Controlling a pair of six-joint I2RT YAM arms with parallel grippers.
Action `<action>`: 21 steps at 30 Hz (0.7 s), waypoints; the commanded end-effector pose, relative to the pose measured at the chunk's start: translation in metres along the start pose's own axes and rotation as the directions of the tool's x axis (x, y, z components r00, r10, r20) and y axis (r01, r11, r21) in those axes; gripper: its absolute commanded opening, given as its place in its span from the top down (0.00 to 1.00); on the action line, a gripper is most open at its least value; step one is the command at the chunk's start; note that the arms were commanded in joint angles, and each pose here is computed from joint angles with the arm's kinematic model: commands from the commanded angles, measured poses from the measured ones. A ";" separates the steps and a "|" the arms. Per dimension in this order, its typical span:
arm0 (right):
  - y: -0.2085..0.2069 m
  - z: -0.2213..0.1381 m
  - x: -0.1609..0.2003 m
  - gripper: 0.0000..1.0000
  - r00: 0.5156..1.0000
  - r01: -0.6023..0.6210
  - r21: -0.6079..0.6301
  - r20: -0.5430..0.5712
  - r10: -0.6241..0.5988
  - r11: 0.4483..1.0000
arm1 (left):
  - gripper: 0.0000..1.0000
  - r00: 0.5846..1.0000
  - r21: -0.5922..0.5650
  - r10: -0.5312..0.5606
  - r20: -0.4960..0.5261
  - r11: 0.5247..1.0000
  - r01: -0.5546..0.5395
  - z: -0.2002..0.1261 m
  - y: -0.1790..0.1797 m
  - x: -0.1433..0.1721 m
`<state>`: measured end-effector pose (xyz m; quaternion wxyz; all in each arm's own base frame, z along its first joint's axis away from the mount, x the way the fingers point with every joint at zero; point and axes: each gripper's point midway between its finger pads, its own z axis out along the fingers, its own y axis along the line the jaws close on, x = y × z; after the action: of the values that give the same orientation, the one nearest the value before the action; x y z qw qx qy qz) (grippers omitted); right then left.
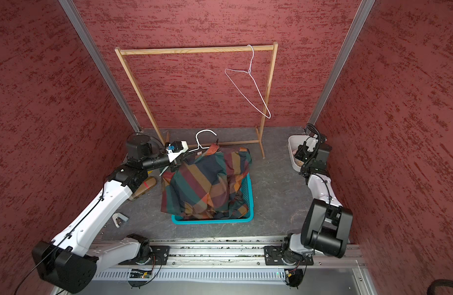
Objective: Remove the clothespins securing long-sleeve shirts to the hanger
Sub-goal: Place the clamp in the storage box.
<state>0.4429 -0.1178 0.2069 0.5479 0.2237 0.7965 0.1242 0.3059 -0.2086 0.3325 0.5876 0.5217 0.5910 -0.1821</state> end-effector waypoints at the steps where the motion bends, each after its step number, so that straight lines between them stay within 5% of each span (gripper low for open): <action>1: -0.024 0.021 -0.021 1.00 0.997 -0.016 0.082 0.078 0.010 0.996 | 1.00 0.999 -0.020 0.029 0.039 0.999 -0.028 -0.004 0.003 -0.014; 11: -0.077 0.075 0.007 1.00 0.997 -0.057 0.219 -0.032 0.065 0.974 | 1.00 0.999 -0.019 0.026 0.036 0.999 -0.026 -0.003 0.001 -0.014; 16: -0.081 0.084 0.020 0.56 0.995 -0.065 0.211 -0.063 0.081 0.975 | 1.00 0.999 -0.018 0.027 0.029 0.999 -0.026 -0.002 0.001 -0.013; 21: -0.075 0.075 0.012 0.49 0.997 -0.063 0.193 -0.030 0.070 0.979 | 1.00 0.999 -0.019 0.030 0.029 0.999 -0.030 -0.002 0.001 -0.013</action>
<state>0.4940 -0.1766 0.1185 0.4823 0.2961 0.8214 0.0705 0.3047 -0.2112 0.3321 0.5860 0.5214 0.5923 -0.1845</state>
